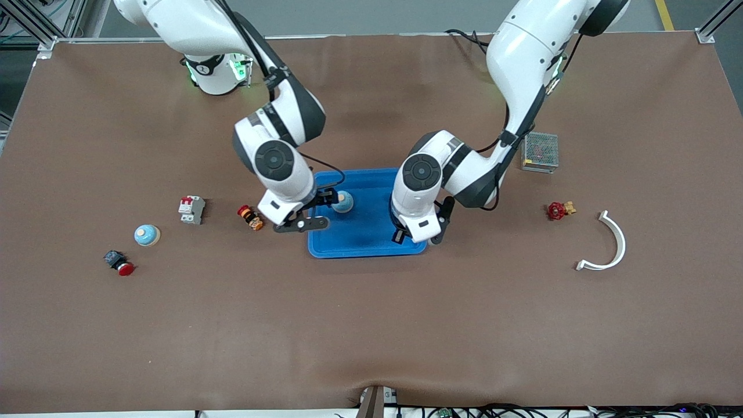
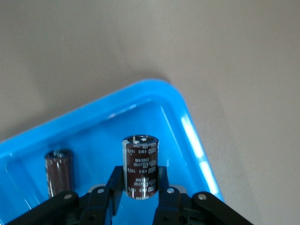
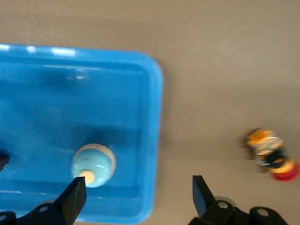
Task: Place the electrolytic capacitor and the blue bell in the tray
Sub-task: 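Release the capacitor in the tray while the right gripper releases the button, then grasp the second blue button with the right gripper while the left gripper withdraws, then lift the blue dome button off the table with the right gripper, then carry the blue button over the tray with the right gripper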
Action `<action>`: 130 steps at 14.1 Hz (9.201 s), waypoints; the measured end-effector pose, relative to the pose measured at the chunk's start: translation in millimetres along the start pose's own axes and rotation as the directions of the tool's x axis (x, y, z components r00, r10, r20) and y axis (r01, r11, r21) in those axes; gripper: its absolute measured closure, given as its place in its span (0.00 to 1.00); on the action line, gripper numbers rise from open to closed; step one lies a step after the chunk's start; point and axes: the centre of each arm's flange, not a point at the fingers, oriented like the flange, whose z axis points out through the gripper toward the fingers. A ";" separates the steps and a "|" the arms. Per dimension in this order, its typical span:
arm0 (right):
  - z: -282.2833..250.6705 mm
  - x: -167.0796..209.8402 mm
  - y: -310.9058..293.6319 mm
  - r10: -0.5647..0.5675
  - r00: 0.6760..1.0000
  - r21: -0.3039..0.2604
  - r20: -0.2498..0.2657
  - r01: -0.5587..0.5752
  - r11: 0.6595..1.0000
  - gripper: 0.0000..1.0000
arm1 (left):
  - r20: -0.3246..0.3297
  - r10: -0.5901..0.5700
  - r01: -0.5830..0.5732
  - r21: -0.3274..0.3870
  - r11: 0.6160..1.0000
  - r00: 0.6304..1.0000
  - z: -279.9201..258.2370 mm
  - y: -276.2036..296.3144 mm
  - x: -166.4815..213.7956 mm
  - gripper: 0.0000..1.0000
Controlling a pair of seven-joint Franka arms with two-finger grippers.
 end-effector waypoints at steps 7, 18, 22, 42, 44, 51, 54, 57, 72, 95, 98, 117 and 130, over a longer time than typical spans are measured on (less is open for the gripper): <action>-86.2 58.0 151.9 -0.174 0.984 -0.032 -0.025 0.173 0.984 0.00 | 0.006 -0.041 0.040 0.048 0.998 0.999 37.1 -8.1 -6.0 0.67; -96.0 62.7 360.8 -0.390 0.920 -0.036 -0.025 0.389 0.920 0.00 | 0.013 -0.035 0.035 0.051 0.998 0.999 42.5 -4.4 -2.4 0.20; -84.5 52.5 412.9 -0.364 0.931 -0.014 -0.008 0.364 0.931 0.00 | 0.022 -0.002 0.002 -0.013 1.000 1.000 5.6 13.3 5.4 0.00; 13.6 3.4 505.4 -0.384 0.923 0.021 -0.006 0.384 0.923 0.00 | -0.058 0.535 -0.533 0.040 0.845 0.843 -272.6 -5.9 253.7 0.00; 29.6 -1.3 505.3 -0.383 0.924 0.012 -0.018 0.383 0.924 0.00 | -0.054 0.567 -0.565 0.051 0.824 0.822 -289.3 -15.8 275.6 0.00; 55.2 -6.3 495.5 -0.393 0.918 -0.008 -0.048 0.393 0.920 0.00 | -0.017 0.716 -0.712 0.087 0.696 0.698 -319.8 -41.5 317.9 0.00; 65.8 -7.3 493.1 -0.395 0.917 -0.006 -0.049 0.395 0.918 0.00 | -0.017 0.774 -0.770 0.089 0.632 0.633 -338.2 -51.6 318.3 0.00; 75.5 -7.7 492.0 -0.398 0.916 -0.001 -0.046 0.398 0.917 0.00 | -0.011 0.803 -0.799 0.097 0.593 0.595 -354.6 -72.6 328.2 0.00; 125.0 -15.3 492.3 -0.464 0.884 -0.008 -0.057 0.464 0.886 0.00 | -0.015 0.902 -0.896 0.115 0.430 0.431 -403.2 -143.5 335.2 0.00; 134.1 -21.4 493.8 -0.489 0.871 0.007 -0.049 0.490 0.872 0.34 | 0.015 0.926 -0.920 0.121 0.373 0.377 -414.3 -157.5 344.5 0.00; 132.1 -19.5 493.3 -0.491 0.870 0.003 -0.053 0.492 0.871 0.34 | 0.015 0.926 -0.920 0.121 0.373 0.377 -414.4 -157.6 344.5 0.00; -102.4 63.4 360.0 -0.377 0.926 0.020 0.029 0.376 0.926 0.34 | 0.016 0.927 -0.921 0.121 0.369 0.374 -414.2 -157.1 342.8 0.00; -100.5 59.6 103.4 0.012 1.000 0.097 0.013 -0.013 0.995 0.34 | 0.014 0.928 -0.921 0.121 0.369 0.374 -415.2 -157.0 342.6 0.00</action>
